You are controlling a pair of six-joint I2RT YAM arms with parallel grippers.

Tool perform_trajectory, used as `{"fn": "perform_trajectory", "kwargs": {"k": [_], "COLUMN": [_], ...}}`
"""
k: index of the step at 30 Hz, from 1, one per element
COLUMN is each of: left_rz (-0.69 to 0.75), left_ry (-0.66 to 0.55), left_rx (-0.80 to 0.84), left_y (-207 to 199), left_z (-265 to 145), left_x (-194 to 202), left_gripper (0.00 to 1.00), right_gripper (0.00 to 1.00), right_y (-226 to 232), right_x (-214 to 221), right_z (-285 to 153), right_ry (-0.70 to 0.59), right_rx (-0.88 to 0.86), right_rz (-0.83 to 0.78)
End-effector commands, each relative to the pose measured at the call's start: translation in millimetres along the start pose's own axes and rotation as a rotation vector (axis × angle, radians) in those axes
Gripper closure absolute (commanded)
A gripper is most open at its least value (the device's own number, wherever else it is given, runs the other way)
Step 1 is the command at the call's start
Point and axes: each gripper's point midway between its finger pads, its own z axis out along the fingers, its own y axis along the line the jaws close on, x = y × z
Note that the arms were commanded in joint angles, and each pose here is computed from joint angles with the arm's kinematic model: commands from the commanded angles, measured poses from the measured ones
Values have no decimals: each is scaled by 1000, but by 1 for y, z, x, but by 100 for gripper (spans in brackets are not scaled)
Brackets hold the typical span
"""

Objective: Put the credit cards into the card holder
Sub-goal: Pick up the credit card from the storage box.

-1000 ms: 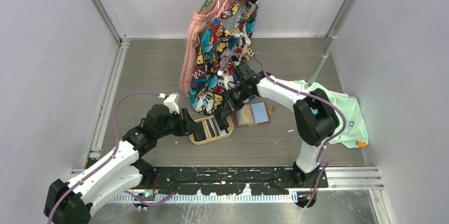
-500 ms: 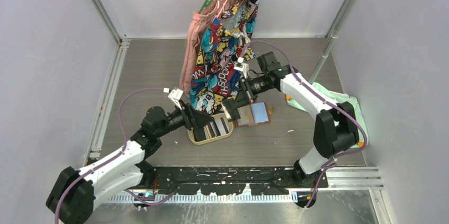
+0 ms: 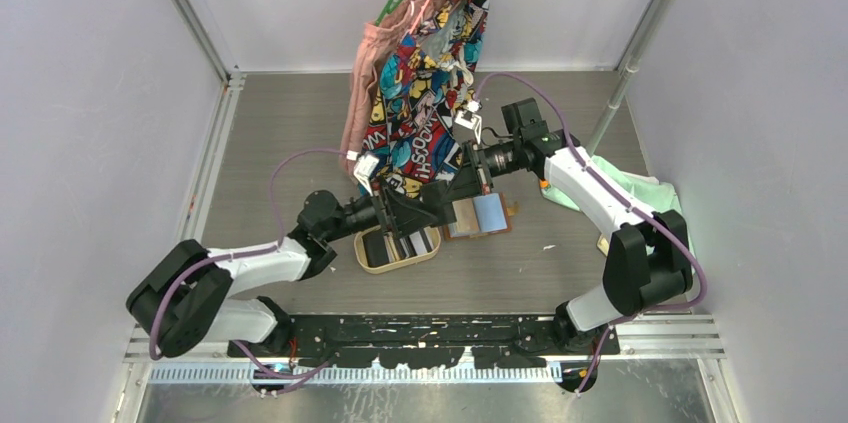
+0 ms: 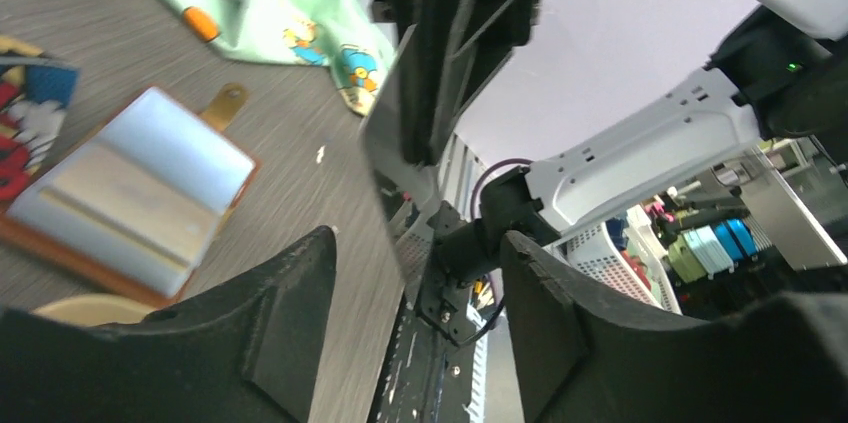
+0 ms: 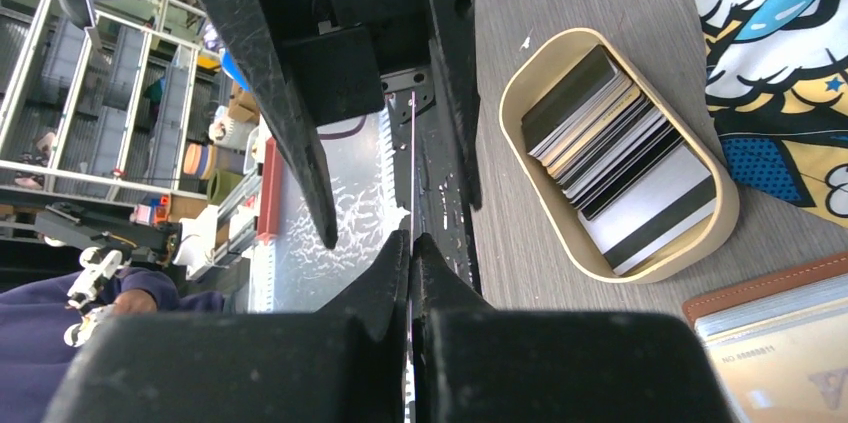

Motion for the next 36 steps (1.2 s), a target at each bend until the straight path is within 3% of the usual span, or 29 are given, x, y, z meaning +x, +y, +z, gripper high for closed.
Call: {"fn": "perform_trajectory", "kwargs": {"k": [1, 5, 12, 14, 18, 22, 30, 36], "left_rz": [85, 74, 57, 64, 94, 128, 157, 153], "left_ry": [-53, -44, -20, -10, 64, 173, 286, 320], "left_rx": [147, 156, 175, 180, 163, 130, 150, 168], "left_y": [-36, -35, -37, -37, -34, -30, -34, -37], "left_z": [18, 25, 30, 29, 25, 19, 19, 23], "left_x": [-19, -16, -13, -11, 1, 15, 23, 26], "left_gripper": [42, 57, 100, 100, 100, 100, 100, 100], "right_gripper": [99, 99, 99, 98, 75, 65, 63, 67], "right_y": [25, 28, 29, 28, 16, 12, 20, 30], "right_x": [-11, -12, -12, -11, -6, -2, 0, 2], "right_z": [-6, -7, -8, -8, -15, -21, -21, -21], "right_ry": [-35, -38, -41, -41, -20, -11, -12, -18], "right_rx": [-60, -65, -64, -53, 46, 87, 52, 6], "right_rz": [-85, -95, -105, -115, -172, -208, -231, -244]}}
